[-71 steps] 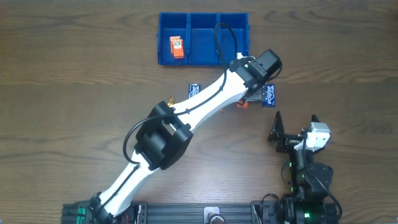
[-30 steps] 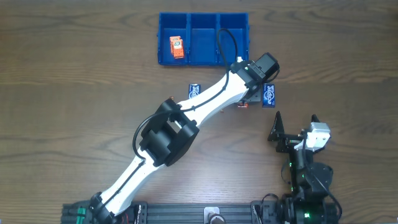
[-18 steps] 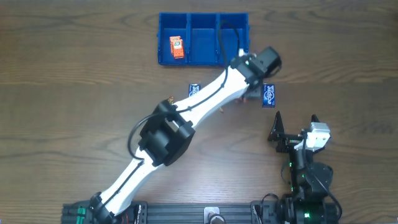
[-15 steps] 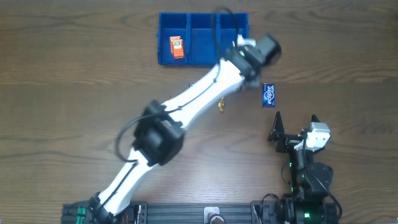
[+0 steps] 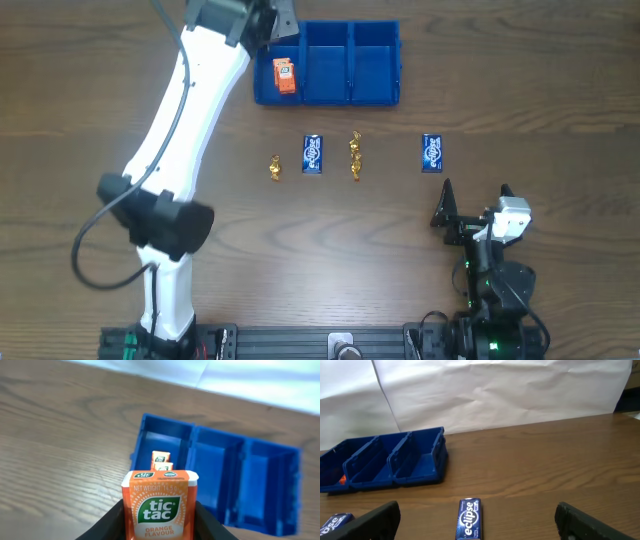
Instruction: Sort Candies Into Trays
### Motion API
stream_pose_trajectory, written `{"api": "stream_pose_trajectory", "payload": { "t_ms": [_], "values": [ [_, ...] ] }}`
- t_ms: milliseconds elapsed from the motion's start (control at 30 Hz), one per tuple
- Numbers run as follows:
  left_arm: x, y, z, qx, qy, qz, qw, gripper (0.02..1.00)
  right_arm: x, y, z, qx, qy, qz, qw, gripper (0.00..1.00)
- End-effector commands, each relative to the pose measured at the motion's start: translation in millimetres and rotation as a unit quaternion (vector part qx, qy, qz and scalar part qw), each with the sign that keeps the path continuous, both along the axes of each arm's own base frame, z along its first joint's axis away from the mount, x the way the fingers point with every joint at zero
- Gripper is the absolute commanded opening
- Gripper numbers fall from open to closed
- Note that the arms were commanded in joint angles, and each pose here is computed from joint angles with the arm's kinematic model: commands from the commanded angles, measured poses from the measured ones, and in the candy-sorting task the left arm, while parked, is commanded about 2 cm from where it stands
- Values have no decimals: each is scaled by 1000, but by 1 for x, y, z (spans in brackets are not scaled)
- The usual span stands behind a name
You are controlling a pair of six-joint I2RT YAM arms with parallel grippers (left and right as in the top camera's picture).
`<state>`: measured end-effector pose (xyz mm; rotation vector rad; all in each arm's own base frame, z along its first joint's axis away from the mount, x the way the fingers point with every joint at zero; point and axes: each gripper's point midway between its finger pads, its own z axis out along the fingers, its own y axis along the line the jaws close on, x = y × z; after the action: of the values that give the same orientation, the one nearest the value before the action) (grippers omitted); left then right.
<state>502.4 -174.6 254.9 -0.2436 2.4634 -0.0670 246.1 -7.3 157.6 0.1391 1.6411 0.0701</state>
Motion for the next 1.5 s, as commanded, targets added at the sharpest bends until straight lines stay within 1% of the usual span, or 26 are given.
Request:
{"api": "stream_pose_trajectory", "payload": {
  "t_ms": [33, 333, 467, 567, 867, 967, 1067, 1133, 1200, 1267, 1300, 1400, 1500],
  "values": [
    [16, -10, -63, -1, 61, -43, 997, 312, 0, -1, -1, -7, 1, 0, 1000, 998],
    [24, -15, -119, 10, 107, -57, 993, 310, 0, -1, -1, -7, 0, 0, 1000, 998],
    [28, -14, -139, 6, 121, -57, 991, 310, 0, -1, -1, -7, 1, 0, 1000, 998],
    [30, -11, -144, 2, 125, -56, 991, 312, 0, 0, -1, -7, 1, 1, 1000, 998],
    [32, -7, -154, 11, 132, -64, 989, 316, 0, -1, -1, -7, 1, 0, 1000, 998],
    [32, -6, -154, 13, 133, -67, 989, 340, 0, -1, -1, -7, 0, 0, 1000, 998],
    [33, -6, -154, 13, 132, -67, 989, 384, 0, -1, -1, -7, 1, 0, 1000, 996],
    [34, -7, -154, 13, 130, -68, 989, 437, 0, 0, -1, -7, 1, 1, 1000, 998],
    [34, -7, -154, 13, 128, -68, 989, 551, 0, -1, -1, -7, 1, 0, 1000, 998],
    [36, -6, -153, 11, 125, -67, 990, 698, 0, -1, -1, -7, 1, 0, 1000, 998],
    [38, -6, -152, 9, 122, -65, 990, 741, 0, -1, -1, -7, 0, 0, 1000, 998],
    [40, -7, -151, 8, 117, -65, 991, 792, 0, 0, -1, -7, 1, 1, 1000, 998],
    [42, -7, -136, 4, 102, -65, 993, 809, 0, -1, -1, -7, 1, 0, 1000, 998]
  ]
}}
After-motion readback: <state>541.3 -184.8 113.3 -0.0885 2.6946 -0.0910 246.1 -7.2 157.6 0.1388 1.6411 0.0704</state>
